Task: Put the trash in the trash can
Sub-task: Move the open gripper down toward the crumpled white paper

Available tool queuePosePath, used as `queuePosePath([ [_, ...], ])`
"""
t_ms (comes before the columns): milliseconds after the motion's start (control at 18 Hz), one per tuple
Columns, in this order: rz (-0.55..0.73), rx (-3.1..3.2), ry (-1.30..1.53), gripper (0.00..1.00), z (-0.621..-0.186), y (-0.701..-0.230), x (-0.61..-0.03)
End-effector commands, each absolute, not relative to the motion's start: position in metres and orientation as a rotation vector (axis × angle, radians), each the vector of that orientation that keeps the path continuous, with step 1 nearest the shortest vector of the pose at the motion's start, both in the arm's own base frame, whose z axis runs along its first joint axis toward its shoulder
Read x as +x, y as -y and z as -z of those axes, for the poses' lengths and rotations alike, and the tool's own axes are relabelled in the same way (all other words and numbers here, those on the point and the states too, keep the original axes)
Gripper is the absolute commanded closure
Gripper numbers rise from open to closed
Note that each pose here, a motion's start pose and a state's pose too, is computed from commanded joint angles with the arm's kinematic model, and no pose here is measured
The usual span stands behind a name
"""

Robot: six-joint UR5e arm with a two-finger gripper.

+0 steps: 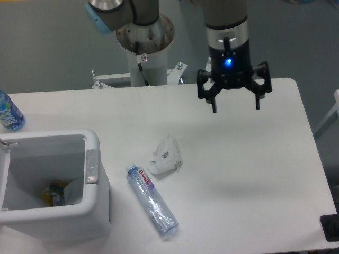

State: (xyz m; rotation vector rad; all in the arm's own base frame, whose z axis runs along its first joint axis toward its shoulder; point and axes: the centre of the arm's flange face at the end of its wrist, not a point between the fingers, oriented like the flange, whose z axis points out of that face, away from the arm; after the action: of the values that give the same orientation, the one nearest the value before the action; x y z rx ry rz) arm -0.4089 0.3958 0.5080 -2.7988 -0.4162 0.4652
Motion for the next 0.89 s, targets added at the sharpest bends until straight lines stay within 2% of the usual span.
queuePosePath([
  [333,-0.423,-2.821,0.421,0.00,-0.482,-0.395,-0.398],
  [611,-0.435,-2.810,0.436,0.00,-0.439,-0.393,-0.391],
  [889,-0.335,-2.865,0.449,0.00,-0.394,-0.402,-0.373],
])
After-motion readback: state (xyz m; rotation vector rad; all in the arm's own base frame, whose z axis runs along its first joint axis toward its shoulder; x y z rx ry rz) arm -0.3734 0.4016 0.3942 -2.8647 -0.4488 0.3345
